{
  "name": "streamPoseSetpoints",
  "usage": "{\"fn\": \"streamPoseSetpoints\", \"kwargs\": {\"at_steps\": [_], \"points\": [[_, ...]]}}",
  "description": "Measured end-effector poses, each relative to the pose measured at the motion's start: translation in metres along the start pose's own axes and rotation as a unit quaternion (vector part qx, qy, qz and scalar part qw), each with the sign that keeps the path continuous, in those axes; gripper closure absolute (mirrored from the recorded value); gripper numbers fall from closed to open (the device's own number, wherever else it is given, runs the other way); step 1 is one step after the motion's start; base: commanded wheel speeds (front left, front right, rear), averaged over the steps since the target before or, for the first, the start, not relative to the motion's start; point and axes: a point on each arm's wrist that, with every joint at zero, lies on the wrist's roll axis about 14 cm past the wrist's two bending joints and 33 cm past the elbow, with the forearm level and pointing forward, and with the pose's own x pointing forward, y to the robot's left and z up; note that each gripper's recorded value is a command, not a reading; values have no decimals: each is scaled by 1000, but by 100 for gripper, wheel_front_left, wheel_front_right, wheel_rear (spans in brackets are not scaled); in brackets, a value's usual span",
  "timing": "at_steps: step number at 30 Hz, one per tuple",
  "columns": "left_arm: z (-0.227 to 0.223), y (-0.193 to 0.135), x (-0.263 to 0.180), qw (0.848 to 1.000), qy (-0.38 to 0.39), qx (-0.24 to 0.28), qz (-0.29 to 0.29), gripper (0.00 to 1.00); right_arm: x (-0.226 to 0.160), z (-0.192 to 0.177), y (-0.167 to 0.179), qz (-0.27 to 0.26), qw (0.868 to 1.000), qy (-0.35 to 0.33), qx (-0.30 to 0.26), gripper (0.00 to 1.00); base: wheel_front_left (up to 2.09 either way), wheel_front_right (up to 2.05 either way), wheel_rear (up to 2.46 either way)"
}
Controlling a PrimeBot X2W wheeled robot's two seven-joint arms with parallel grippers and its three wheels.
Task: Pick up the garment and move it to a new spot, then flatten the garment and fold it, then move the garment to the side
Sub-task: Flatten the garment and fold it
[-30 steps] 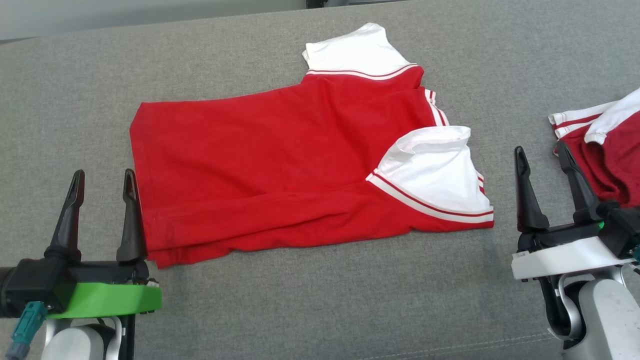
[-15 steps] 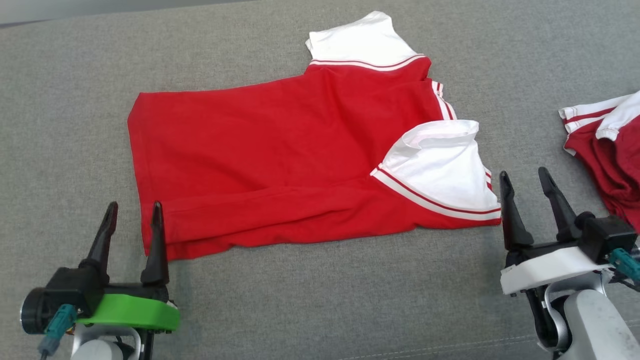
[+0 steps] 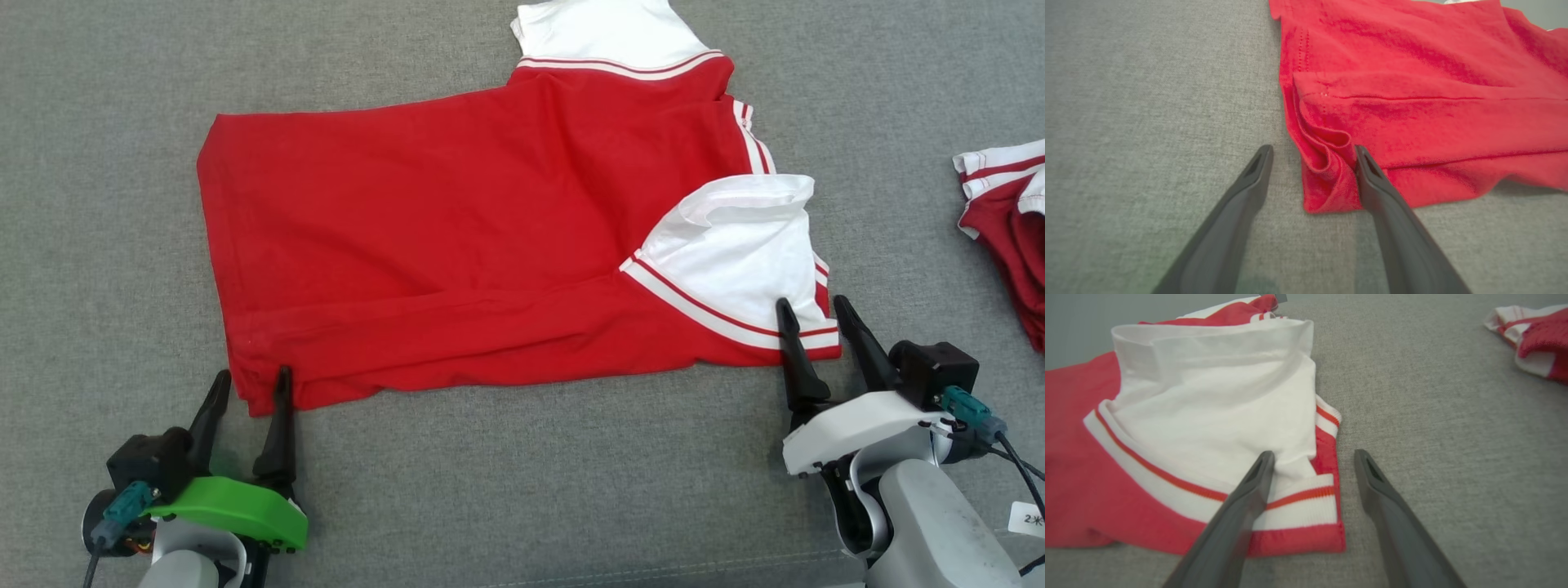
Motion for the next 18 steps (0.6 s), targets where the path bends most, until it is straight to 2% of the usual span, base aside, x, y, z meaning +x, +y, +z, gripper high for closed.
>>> {"fn": "streamPoseSetpoints", "kwargs": {"at_steps": [1, 2, 3, 4, 11, 18], "points": [[-3, 1, 1, 1000, 6, -2, 1, 64, 1, -1, 1, 1, 1000, 3, 3, 18, 0, 0, 0], [-4, 1, 3, 1000, 9, -4, -1, 100, 2, -2, 0, 0, 1000, 4, 7, 56, 0, 0, 0], [-5, 3, 5, 1000, 11, -10, 3, 100, 3, -3, 0, -1, 1000, 7, 11, 87, 0, 0, 0], [-6, 2, 6, 1000, 16, -13, 1, 100, 4, -4, 1, 0, 1000, 8, 13, 100, 0, 0, 0], [5, -1, 7, 1000, 5, -17, -12, 100, -2, 6, 3, 2, 1000, -8, 27, 100, 0, 0, 0], [14, 2, -17, 1000, 6, -10, -11, 100, -40, 14, -1, -14, 999, -29, 38, 100, 0, 0, 0]]}}
